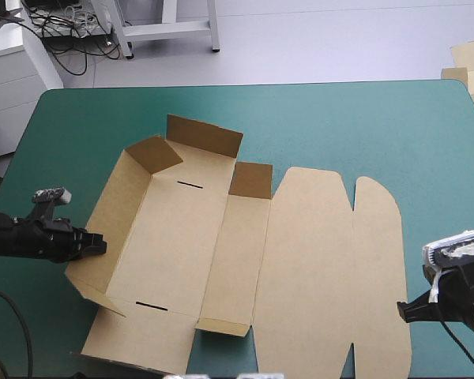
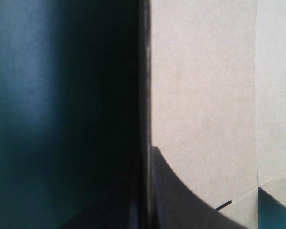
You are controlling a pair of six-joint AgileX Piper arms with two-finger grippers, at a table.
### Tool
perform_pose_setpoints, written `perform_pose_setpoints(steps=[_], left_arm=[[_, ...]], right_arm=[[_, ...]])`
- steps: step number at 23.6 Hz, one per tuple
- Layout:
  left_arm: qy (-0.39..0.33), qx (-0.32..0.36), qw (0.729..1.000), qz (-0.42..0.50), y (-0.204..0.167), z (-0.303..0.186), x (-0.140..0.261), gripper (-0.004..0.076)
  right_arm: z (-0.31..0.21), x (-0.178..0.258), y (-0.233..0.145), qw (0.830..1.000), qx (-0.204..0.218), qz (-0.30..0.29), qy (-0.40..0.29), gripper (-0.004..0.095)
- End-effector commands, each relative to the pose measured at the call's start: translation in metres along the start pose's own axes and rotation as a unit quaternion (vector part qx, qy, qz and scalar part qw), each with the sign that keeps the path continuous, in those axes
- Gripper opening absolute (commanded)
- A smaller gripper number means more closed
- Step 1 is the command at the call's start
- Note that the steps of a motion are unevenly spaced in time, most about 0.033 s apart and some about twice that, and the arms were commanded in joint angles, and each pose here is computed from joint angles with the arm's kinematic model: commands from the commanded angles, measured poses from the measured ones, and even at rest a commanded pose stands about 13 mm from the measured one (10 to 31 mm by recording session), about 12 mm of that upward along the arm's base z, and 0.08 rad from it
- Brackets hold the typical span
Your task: Fold the box
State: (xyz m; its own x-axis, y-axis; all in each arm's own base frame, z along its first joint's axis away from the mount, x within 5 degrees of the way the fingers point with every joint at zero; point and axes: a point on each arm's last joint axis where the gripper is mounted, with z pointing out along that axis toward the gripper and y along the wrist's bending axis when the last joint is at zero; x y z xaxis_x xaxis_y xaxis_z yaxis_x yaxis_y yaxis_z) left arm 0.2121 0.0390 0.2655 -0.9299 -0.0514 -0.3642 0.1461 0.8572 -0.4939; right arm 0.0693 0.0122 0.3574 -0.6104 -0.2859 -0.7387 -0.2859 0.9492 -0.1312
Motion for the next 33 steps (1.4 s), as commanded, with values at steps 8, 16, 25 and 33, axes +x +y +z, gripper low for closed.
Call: perform_pose_setpoints(steps=[8,16,25,33], left_arm=[[-0.083,-0.108,0.947,0.291,-0.123,-0.042,-0.075,-0.0010],[-0.097,-0.241,0.789,0.556,-0.189,0.007,-0.093,-0.0010],[-0.155,-0.237,0.666,0.690,-0.252,0.037,-0.075,-0.0010],[-0.209,-0.228,0.579,0.754,-0.283,0.040,-0.061,-0.0010]], right_arm=[[-0.035,-0.003,0.000,0.989,0.034,-0.004,-0.145,-0.0020],[-0.048,-0.005,0.000,0.978,0.047,-0.008,-0.205,-0.0020],[-0.052,-0.005,0.000,0.972,0.040,0.039,-0.227,-0.0020],[-0.050,-0.002,0.000,0.977,0.037,0.040,-0.207,-0.0020]])
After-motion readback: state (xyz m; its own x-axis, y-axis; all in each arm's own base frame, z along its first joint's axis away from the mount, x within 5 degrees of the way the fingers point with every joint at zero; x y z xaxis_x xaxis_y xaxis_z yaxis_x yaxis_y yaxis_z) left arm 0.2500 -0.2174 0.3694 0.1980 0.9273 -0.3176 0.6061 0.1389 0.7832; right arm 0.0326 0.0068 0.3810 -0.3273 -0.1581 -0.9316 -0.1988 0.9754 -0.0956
